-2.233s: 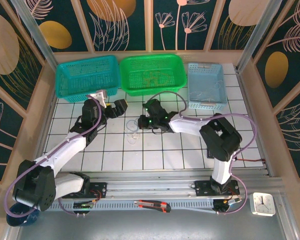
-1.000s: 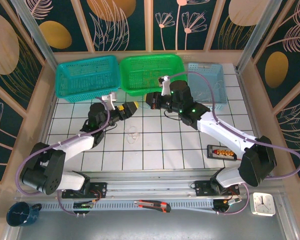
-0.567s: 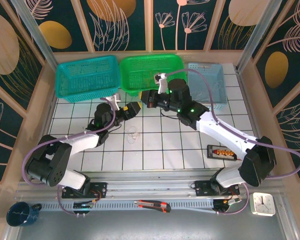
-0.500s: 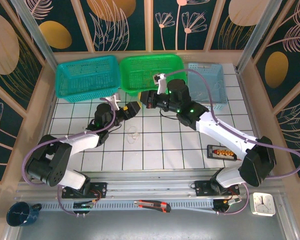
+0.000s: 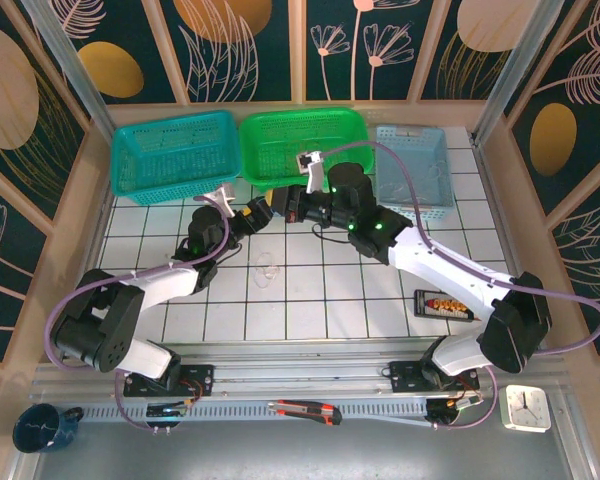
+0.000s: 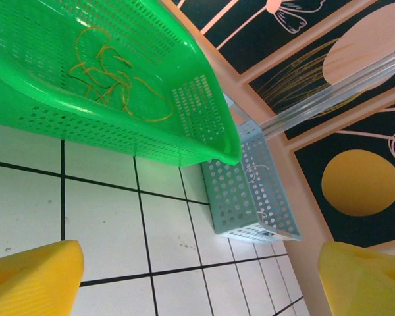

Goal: Untangle the cables

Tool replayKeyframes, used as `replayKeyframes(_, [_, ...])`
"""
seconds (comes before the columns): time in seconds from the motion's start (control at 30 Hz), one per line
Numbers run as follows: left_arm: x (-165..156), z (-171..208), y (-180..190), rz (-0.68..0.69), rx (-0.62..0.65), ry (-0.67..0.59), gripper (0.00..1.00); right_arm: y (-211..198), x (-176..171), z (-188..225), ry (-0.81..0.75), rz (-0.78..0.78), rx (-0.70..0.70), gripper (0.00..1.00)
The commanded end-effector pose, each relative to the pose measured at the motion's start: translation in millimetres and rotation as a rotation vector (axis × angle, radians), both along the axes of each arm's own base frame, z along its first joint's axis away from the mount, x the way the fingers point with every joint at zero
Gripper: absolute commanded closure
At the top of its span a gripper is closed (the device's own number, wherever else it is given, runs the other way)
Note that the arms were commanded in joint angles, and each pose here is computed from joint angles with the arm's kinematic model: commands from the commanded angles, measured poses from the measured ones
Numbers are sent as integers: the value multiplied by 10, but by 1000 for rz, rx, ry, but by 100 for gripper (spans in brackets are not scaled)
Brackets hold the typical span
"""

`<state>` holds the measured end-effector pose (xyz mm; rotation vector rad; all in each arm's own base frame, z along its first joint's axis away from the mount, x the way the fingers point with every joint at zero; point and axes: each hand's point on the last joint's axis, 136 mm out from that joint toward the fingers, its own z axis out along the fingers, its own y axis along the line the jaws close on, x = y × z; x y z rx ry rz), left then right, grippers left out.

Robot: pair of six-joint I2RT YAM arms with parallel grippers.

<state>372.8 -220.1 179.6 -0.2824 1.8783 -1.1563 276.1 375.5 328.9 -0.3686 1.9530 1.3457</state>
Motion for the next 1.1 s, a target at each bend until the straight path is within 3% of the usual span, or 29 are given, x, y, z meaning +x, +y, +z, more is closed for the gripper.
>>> replayKeyframes(0.0, [47,62,-16,9,-19,-28,21,72,-38,273,-42,24,65,100])
replayKeyframes(0.13, [45,-84,28,30,5,-5,62,-60,-3,445,-85,-20,70,100])
replayKeyframes(0.2, [36,-149,59,44,20,5,74,-206,40,576,-109,-56,86,100])
replayKeyframes(0.4, [7,-276,117,63,56,21,75,-732,173,879,-154,-174,154,100])
replayKeyframes(0.57, [9,-309,122,65,63,26,76,-926,192,940,-164,-219,170,100])
replayKeyframes(0.67, [17,-286,116,64,57,22,87,-952,202,887,-152,-228,170,100])
replayKeyframes(0.73, [25,-242,102,60,51,12,100,-934,201,838,-140,-218,173,100])
replayKeyframes(0.93, [29,-52,68,41,27,-33,100,-877,214,685,-105,-198,168,100])
replayKeyframes(0.97, [12,-1,56,31,15,-46,95,-868,219,663,-101,-196,166,100])
replayKeyframes(1.07, [-55,153,-4,-17,-14,-90,59,-832,234,603,-86,-184,166,100])
